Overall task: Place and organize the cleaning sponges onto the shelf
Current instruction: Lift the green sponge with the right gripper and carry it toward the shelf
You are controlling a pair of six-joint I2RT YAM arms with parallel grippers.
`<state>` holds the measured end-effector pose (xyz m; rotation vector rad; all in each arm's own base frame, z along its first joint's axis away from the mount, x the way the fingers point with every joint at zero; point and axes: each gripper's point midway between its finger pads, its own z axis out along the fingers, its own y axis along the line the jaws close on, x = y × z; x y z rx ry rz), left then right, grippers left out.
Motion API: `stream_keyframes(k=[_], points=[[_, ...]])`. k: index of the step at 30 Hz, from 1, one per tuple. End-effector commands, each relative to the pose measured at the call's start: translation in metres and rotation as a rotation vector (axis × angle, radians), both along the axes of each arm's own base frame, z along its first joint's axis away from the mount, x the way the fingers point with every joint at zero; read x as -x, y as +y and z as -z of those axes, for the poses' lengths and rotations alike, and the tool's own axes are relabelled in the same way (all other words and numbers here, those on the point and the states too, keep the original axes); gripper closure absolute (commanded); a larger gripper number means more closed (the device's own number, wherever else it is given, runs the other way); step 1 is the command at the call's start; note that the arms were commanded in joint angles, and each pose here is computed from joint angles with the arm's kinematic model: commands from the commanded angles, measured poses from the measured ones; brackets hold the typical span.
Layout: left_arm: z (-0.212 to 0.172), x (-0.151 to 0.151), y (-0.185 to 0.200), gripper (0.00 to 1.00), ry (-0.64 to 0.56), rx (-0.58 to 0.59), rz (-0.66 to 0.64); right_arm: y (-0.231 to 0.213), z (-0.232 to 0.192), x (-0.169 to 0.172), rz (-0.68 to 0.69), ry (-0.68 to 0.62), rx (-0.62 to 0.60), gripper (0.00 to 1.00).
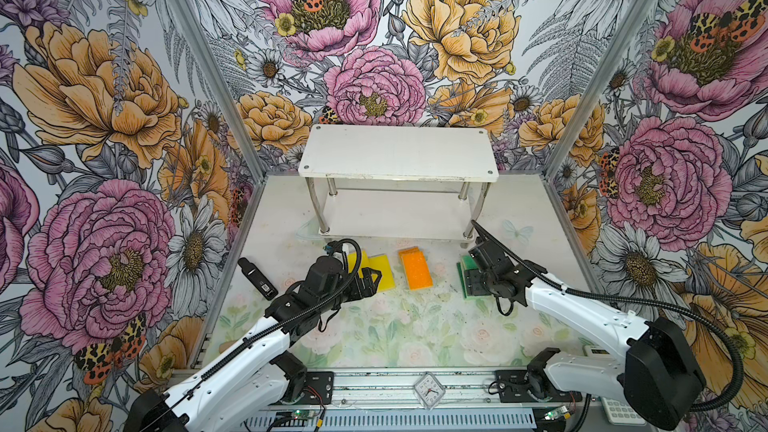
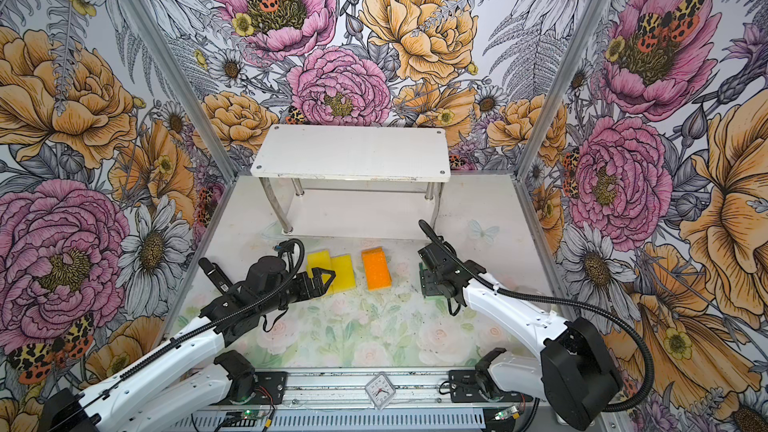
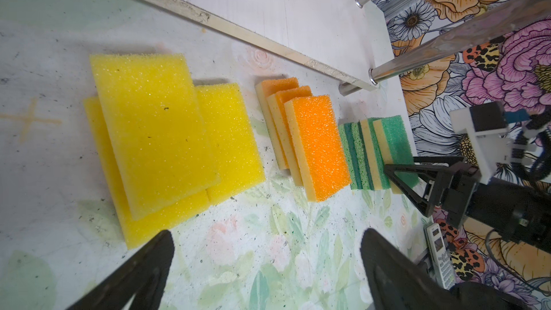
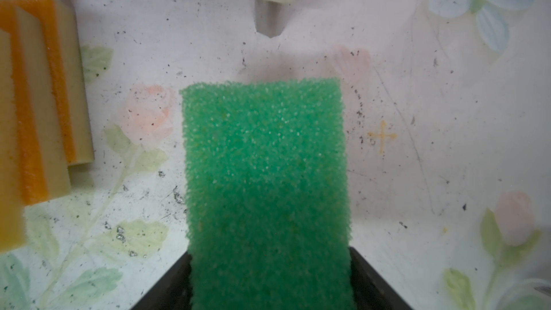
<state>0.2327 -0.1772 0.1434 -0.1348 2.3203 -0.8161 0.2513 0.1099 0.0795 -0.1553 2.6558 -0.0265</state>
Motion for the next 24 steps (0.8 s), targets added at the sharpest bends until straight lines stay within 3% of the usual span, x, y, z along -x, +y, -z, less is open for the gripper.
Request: stream_keyframes(k=[1,12,24], points=[[0.002,0.000,-0.002,0.01,0.005,0.018,0.004,0.002,0.003,-0.001,-0.007,-0.005,0.002,0.24],[0.002,0.000,-0.002,0.01,0.008,0.020,0.005,0.005,-0.007,-0.001,0.000,-0.037,-0.034,0.35],[0.003,0.001,-0.004,0.01,0.016,0.021,0.014,0.015,-0.038,-0.003,0.000,-0.114,-0.143,0.38]])
